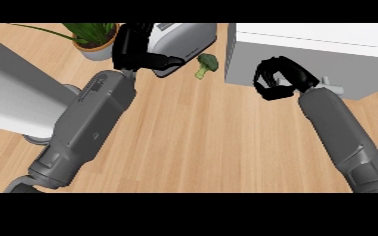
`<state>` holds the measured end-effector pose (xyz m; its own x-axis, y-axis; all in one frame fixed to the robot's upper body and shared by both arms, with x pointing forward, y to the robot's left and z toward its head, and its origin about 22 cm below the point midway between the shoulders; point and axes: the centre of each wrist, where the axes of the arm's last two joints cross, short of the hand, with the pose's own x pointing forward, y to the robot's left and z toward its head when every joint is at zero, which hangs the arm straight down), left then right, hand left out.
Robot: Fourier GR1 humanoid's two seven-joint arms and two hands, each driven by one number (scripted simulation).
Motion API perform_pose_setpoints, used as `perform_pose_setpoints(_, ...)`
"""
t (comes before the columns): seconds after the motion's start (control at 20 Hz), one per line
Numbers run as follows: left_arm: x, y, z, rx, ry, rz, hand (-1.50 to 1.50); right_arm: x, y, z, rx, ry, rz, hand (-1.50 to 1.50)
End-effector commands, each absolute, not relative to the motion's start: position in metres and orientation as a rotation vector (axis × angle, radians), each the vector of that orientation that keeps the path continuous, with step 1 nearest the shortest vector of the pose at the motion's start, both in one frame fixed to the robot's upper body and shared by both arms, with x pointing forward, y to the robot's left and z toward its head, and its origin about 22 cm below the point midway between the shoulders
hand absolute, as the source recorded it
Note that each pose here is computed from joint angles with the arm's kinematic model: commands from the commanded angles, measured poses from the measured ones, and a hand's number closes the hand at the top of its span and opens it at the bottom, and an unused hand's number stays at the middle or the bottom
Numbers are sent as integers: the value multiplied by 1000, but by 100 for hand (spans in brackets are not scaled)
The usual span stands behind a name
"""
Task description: Pick up the cup, place it into the drawer and close the drawer
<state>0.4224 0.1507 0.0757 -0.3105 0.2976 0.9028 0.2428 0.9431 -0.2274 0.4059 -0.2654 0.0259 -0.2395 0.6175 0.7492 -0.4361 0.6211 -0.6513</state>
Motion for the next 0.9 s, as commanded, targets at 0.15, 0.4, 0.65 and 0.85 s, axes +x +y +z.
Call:
perform_pose_setpoints(0.15, 413, 158, 62, -434, -1876, 27, -150, 438, -302, 107, -337, -1601, 843, 150)
perform_pose_setpoints(0.4, 415, 171, 66, -440, -1895, 41, -150, 435, -307, 110, -327, -1622, 838, 150)
perform_pose_setpoints(0.65, 411, 163, 64, -482, -1878, 21, -150, 435, -317, 126, -280, -1631, 819, 150)
perform_pose_setpoints(0.85, 411, 175, 61, -469, -1877, 20, -150, 433, -322, 129, -264, -1638, 796, 150)
